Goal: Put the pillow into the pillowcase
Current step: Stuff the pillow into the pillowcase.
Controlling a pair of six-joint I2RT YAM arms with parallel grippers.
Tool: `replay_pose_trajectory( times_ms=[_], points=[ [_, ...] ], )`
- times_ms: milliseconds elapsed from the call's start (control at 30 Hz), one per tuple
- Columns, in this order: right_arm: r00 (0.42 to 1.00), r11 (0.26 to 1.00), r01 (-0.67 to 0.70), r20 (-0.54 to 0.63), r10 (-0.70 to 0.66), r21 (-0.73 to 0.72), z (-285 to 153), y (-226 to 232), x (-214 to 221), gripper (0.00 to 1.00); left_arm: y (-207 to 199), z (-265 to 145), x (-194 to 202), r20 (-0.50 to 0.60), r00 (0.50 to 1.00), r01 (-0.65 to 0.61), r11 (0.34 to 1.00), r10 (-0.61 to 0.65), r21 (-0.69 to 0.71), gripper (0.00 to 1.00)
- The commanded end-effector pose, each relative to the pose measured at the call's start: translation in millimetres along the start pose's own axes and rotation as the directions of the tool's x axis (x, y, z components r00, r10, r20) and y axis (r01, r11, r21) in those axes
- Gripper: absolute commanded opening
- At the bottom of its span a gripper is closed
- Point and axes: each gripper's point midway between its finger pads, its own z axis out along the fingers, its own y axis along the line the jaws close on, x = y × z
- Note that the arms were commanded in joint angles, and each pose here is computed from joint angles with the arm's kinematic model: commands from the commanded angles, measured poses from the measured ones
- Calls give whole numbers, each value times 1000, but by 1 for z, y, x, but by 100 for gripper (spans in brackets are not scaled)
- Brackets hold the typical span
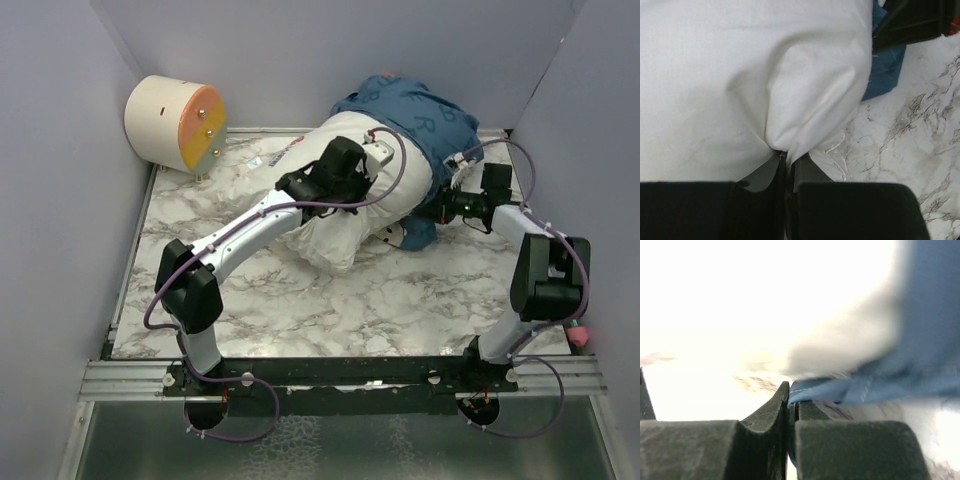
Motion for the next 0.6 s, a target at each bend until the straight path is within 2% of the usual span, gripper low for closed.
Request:
replay_pose_trajectory(
  times_ms=[0,133,200,233,267,367,400,500,567],
  points=[
    [912,799,402,269,-309,-448,-57,169,-64,1,25,-30,-106,312,947,80,997,-73,-10,0],
    [852,607,522,333,-403,-600,-86,270,-75,1,44,-25,-133,363,921,167,985,-142,-39,0],
    [853,547,515,331,-404,-660,-95,297,-74,1,51,-25,-146,394,903,204,978,-170,-46,0],
    [860,552,501,317,-399,-667,-93,300,-72,1,53,-24,-150,405,896,220,975,-184,-44,0],
    [872,587,482,294,-391,-650,-87,295,-71,1,52,-23,-153,413,889,232,972,-198,-33,0],
    [919,776,392,178,-351,-495,-47,241,-61,1,39,-15,-146,399,882,254,966,-251,45,0],
    [934,816,354,141,-327,-456,-36,223,-58,1,31,-11,-141,386,881,261,961,-275,90,0],
    [955,856,297,111,-277,-423,-26,199,-71,1,0,-5,-121,327,885,263,935,-332,239,0],
    [936,846,352,165,-311,-401,-35,207,-104,1,-20,-7,-112,293,900,235,924,-324,302,0]
  ],
)
